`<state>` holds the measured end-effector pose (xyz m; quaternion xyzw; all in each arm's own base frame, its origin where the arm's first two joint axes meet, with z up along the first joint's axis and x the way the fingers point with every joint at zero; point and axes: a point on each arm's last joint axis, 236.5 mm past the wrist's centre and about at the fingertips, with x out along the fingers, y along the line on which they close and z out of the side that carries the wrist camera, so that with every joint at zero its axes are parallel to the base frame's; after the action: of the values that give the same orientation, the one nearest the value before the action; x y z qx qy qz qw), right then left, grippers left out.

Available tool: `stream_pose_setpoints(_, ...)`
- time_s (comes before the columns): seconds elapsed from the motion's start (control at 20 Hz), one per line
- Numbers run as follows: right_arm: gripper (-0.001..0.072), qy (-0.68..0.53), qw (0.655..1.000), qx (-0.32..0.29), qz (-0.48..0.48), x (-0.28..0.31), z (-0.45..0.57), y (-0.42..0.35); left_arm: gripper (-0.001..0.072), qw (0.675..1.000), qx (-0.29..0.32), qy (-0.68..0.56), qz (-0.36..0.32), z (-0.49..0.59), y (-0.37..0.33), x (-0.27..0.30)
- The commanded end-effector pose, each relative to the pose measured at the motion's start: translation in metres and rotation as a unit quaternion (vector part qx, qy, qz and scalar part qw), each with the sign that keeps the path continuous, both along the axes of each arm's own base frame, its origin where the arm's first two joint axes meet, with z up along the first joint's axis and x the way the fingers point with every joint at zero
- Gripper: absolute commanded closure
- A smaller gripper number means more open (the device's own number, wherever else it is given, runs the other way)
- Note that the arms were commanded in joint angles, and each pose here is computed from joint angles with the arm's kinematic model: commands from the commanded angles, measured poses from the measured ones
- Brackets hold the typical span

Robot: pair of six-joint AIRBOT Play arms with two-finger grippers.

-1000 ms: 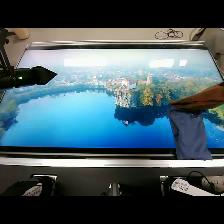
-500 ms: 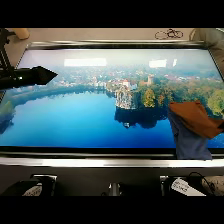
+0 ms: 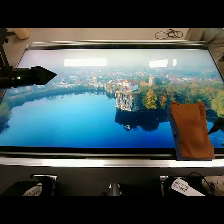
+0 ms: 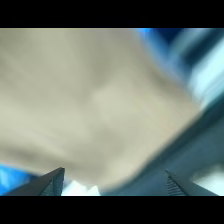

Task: Fold the shirts.

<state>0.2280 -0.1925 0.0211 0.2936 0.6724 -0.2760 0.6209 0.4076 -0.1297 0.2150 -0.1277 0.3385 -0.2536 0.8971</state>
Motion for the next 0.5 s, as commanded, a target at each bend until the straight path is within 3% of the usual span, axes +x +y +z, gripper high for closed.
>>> stream_pose_setpoints(0.0, 0.0027, -0.204, 0.966, -0.143, 0.065, 0.101, 0.107, -0.043, 0.0682, 0.992, 0.115, -0.012, 0.044, -0.003, 0.033, 0.018)
stream_pose_setpoints(0.1, 0.0031, -0.317, 0.914, -0.206, 0.145, 0.171, 0.179, -0.005, 0.0682, 0.963, 0.235, -0.002, 0.129, -0.01, 0.074, 0.043)
stream_pose_setpoints(0.15, 0.0034, -0.343, 0.895, -0.211, 0.19, 0.196, 0.192, 0.032, 0.0679, 0.949, 0.281, 0.009, 0.143, -0.019, 0.08, 0.05)
stream_pose_setpoints(0.2, 0.0034, -0.339, 0.889, -0.206, 0.23, 0.211, 0.186, 0.073, 0.0628, 0.944, 0.304, 0.032, 0.127, -0.037, 0.072, 0.053)
stream_pose_setpoints(0.25, 0.0035, -0.304, 0.897, -0.198, 0.255, 0.218, 0.162, 0.105, 0.0386, 0.942, 0.307, 0.082, 0.107, -0.067, 0.059, 0.046)
stream_pose_setpoints(0.3, 0.0036, -0.255, 0.912, -0.176, 0.269, 0.216, 0.13, 0.131, 0.0088, 0.933, 0.313, 0.154, 0.092, -0.101, 0.051, 0.029)
stream_pose_setpoints(0.35, 0.0037, -0.2, 0.93, -0.127, 0.283, 0.208, 0.092, 0.159, -0.0002, 0.91, 0.336, 0.231, 0.073, -0.136, 0.051, 0.004)
stream_pose_setpoints(0.45, 0.0035, -0.128, 0.944, -0.006, 0.305, 0.19, 0.044, 0.213, -0.0001, 0.898, 0.345, 0.266, 0.057, -0.171, 0.051, -0.014)
